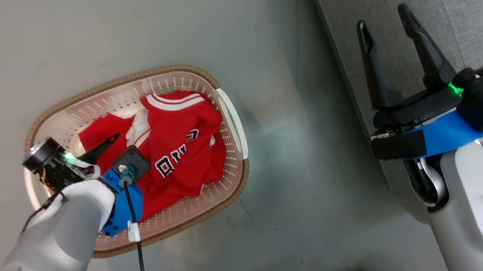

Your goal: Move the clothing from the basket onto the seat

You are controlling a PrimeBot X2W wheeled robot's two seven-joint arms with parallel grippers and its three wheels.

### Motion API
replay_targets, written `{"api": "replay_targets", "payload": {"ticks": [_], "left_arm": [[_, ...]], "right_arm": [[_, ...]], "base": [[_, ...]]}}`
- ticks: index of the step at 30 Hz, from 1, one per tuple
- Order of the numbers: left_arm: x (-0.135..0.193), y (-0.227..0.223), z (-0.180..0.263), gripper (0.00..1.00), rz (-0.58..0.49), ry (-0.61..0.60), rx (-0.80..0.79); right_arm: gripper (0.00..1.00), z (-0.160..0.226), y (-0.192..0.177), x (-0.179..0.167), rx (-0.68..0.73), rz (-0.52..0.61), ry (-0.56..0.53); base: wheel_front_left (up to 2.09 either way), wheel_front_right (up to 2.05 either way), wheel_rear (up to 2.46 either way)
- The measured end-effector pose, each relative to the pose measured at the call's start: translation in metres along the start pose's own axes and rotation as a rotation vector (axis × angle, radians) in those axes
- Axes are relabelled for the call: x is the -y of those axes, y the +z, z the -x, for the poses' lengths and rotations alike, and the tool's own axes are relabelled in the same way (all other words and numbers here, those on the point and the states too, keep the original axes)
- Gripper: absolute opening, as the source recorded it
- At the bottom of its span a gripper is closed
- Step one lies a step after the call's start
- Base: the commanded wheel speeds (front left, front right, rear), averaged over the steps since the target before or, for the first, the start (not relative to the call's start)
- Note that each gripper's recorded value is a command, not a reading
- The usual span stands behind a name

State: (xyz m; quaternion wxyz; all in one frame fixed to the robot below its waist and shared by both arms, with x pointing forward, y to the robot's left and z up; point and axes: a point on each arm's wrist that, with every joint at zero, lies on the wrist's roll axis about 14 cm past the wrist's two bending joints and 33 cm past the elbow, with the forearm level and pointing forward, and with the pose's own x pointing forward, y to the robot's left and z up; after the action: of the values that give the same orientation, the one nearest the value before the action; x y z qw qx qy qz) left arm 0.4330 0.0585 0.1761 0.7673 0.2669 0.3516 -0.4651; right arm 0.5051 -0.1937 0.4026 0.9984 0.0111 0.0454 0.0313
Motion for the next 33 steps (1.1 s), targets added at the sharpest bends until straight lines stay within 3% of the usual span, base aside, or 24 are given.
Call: {"api": "replay_targets", "payload": {"ticks": [16, 33], "left_arm": [[0.01, -0.085, -0.058, 1.0, -0.056, -0.142, -0.282], [0.031, -0.126, -0.092, 1.0, -0.061, -0.226, -0.417]], "right_arm": [[1.0, -0.025, -0.061, 0.01, -0.088, 0.046, 0.002], [1.0, -0.024, -0.097, 0.026, -0.153, 0.065, -0.024]], "base": [[0.0, 0.0, 0.0], [0.0, 0.0, 0.0]]}}
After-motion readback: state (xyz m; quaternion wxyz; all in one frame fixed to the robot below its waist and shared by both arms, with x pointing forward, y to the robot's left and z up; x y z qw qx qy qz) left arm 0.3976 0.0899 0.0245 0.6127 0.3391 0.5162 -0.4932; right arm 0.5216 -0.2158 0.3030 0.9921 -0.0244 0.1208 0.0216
